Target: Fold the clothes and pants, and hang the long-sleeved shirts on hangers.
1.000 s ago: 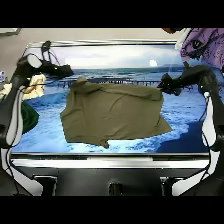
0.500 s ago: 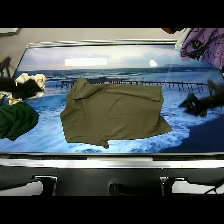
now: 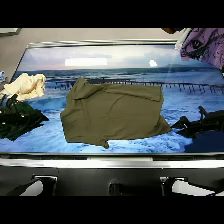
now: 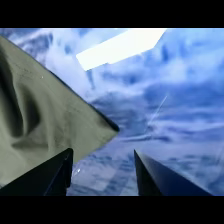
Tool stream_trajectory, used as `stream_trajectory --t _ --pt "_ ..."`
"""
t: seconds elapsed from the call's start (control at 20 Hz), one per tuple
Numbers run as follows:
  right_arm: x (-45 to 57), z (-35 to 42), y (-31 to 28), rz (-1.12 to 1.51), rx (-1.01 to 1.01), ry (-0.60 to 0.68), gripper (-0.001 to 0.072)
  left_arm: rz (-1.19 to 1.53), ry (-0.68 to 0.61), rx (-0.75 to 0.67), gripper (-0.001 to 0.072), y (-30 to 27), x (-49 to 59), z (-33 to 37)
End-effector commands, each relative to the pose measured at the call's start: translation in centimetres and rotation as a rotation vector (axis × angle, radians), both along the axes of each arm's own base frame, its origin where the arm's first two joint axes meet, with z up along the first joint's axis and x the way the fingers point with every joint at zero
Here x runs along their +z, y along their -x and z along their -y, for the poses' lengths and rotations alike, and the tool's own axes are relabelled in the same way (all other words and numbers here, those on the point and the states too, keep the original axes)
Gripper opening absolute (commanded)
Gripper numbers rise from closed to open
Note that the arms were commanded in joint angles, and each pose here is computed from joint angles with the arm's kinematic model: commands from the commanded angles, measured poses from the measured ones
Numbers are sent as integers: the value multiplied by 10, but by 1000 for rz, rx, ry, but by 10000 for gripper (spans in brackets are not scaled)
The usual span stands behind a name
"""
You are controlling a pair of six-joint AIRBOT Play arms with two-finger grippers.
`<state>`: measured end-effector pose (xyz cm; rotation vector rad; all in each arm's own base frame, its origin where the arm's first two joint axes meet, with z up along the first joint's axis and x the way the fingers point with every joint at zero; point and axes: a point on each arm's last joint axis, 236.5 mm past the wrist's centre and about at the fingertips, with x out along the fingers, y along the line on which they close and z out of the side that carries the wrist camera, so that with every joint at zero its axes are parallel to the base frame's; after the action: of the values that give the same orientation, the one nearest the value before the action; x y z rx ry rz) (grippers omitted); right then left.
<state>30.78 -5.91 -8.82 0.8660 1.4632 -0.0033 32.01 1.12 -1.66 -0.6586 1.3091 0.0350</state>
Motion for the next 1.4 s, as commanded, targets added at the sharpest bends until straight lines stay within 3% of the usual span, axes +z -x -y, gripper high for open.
stream_trajectory --t 0.0,0.2,0.35,0.4,0.45,0.5,0.55,0.85,1.35 --pt "-7 -1 -13 46 -50 -14 456 -1 -1 14 454 4 -6 0" --pt "-18 -13 -15 26 -60 -95 451 -10 3 13 454 5 -9 0" --pt "-23 -21 -8 -6 -33 -134 409 -31 15 3 454 10 -9 3" --pt "-24 -21 -7 -7 -31 -133 357 -46 21 -4 455 13 -11 5" --pt "-23 -21 -9 2 -27 -136 253 -56 27 -6 479 16 -13 6" --pt "-22 -23 -9 9 -18 -140 98 -67 30 -8 549 20 -16 8" --pt "-21 -23 -9 10 -16 -145 26 -67 37 -35 549 23 -20 11" --pt "-10 -27 -7 22 -3 -153 26 -46 218 -84 549 47 -53 59" --pt "14 -24 -12 79 -6 -116 26 -118 218 -170 539 67 -87 92"
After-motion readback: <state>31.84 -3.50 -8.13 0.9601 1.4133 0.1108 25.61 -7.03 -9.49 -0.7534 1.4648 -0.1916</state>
